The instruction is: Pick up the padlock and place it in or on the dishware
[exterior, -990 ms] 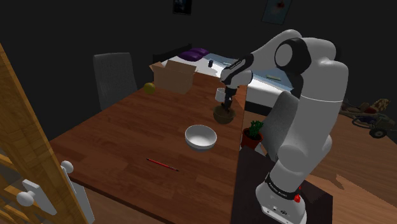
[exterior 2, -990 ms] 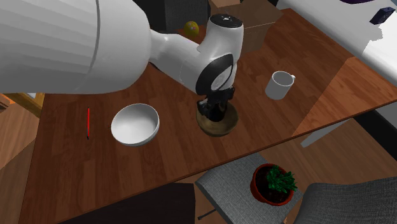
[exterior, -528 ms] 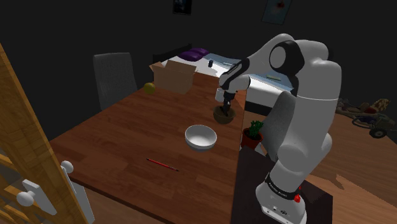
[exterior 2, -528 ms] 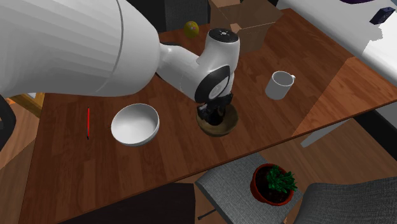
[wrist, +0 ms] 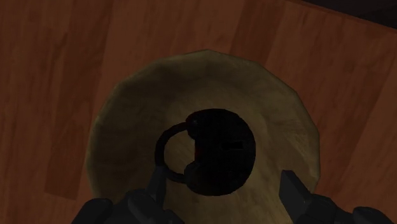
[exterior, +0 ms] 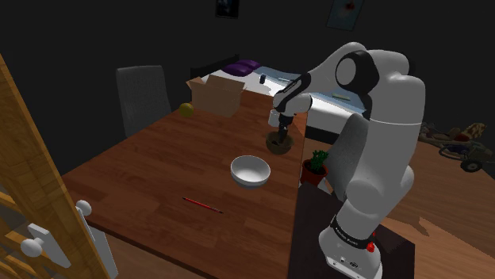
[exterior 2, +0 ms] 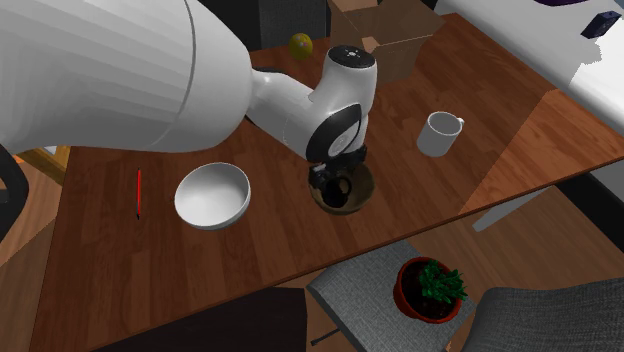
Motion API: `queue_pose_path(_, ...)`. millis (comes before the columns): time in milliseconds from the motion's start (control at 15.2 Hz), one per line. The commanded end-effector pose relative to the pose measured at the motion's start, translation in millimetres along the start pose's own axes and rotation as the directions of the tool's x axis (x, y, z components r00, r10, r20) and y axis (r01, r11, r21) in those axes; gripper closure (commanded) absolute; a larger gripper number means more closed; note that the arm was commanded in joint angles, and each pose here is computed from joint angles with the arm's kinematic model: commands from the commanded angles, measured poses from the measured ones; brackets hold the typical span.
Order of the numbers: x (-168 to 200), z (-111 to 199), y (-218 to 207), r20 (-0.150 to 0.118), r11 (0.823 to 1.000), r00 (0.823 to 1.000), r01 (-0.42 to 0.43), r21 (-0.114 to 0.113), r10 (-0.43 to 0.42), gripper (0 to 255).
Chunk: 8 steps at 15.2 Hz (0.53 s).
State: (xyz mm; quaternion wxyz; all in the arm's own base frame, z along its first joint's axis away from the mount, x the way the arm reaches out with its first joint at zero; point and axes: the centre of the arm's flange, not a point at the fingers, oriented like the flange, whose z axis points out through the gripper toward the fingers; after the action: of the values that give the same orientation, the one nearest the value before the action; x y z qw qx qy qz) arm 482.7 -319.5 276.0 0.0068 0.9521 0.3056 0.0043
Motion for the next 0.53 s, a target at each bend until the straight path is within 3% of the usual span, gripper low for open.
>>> queue_pose_path(0,0.0,0.0,0.0,0.000,1.000,1.000,0.000,0.000,0.000,0)
queue_pose_path(198,0.0,0.0,0.0,0.000,1.000,1.000,0.000,0.000,0.000,0)
queue_pose_path(462,0.0,-50.0,0.0,0.000,1.000,1.000,0.000,0.000,0.000,0)
